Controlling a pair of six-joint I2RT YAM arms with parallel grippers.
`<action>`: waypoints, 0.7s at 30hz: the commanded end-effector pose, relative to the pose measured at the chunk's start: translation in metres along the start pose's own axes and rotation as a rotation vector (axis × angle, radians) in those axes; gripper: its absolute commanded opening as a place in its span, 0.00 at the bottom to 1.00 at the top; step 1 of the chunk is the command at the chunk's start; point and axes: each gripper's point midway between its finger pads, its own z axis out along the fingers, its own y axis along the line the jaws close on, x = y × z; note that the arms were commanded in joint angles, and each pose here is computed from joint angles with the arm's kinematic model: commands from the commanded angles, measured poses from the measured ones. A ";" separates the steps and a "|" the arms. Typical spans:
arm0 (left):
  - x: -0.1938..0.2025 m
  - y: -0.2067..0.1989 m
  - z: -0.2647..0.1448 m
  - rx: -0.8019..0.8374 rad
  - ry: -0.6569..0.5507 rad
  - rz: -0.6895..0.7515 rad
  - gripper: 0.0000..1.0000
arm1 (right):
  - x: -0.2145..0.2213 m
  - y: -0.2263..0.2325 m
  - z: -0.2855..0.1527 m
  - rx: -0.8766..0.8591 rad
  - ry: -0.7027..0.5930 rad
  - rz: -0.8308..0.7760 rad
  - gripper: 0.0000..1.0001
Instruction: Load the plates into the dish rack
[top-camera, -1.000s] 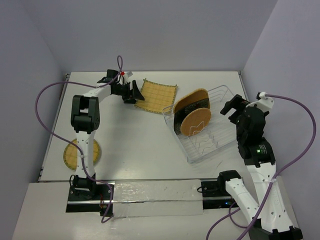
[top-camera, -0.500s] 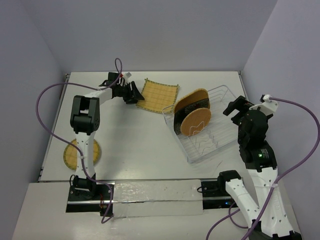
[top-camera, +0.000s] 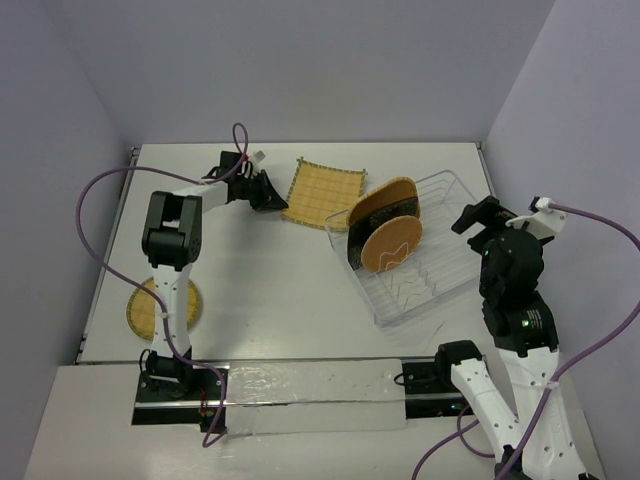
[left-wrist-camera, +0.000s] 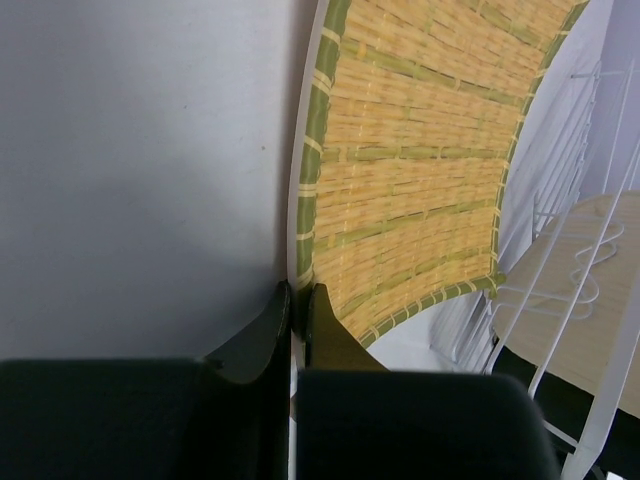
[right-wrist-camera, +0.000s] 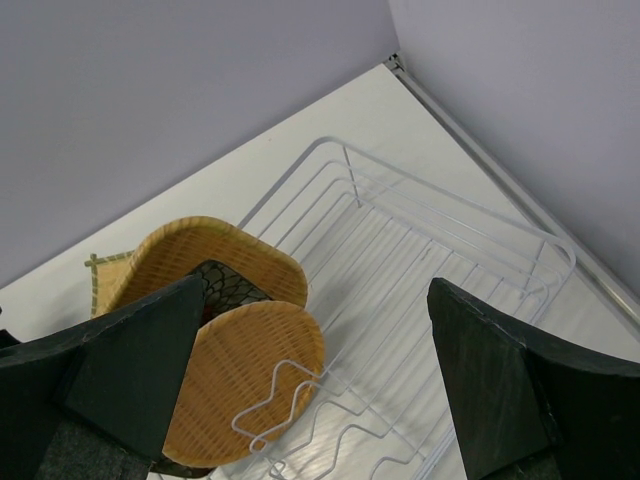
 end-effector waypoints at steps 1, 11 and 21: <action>0.001 -0.001 -0.010 -0.041 -0.033 0.041 0.00 | -0.018 0.003 -0.005 -0.019 -0.058 0.009 1.00; -0.048 -0.070 -0.097 0.004 -0.276 0.151 0.00 | 0.006 0.061 -0.009 -0.338 0.091 -0.094 1.00; -0.011 -0.016 -0.124 -0.191 -0.339 -0.005 0.00 | 0.007 0.164 -0.033 -0.746 0.188 -0.116 1.00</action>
